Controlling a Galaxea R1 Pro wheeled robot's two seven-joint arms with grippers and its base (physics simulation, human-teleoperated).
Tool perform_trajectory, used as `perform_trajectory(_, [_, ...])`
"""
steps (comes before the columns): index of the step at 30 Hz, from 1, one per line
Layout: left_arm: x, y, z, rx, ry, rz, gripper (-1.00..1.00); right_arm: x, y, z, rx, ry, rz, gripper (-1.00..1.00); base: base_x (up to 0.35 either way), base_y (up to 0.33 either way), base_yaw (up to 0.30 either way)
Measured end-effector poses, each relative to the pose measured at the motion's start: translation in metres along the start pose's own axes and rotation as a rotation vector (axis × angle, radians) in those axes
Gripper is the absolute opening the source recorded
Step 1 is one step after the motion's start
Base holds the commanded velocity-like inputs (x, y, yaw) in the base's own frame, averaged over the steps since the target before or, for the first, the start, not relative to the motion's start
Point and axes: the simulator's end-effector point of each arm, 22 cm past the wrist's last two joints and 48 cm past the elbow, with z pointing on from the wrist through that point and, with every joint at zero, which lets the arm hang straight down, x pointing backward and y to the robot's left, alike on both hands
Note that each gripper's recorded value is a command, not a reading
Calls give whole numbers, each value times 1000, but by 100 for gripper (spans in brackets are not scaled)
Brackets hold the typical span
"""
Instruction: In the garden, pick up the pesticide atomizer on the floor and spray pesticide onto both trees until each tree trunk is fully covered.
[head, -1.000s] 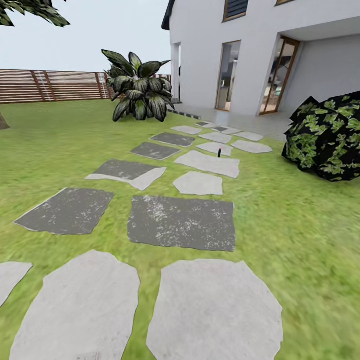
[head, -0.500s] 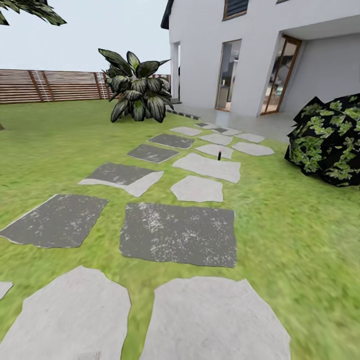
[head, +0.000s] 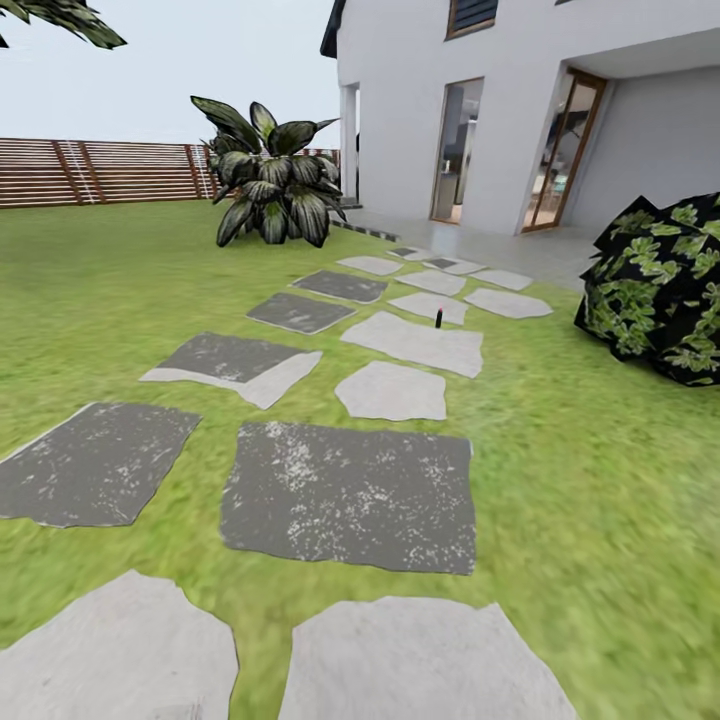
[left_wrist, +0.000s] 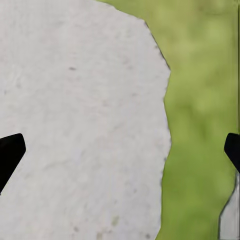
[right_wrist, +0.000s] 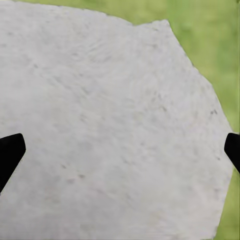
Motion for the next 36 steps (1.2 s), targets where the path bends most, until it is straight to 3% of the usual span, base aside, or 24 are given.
perform_trajectory(36, [0,0,0,0,0,0,100,1,0,0,1,2,-1,100,339,-80,0])
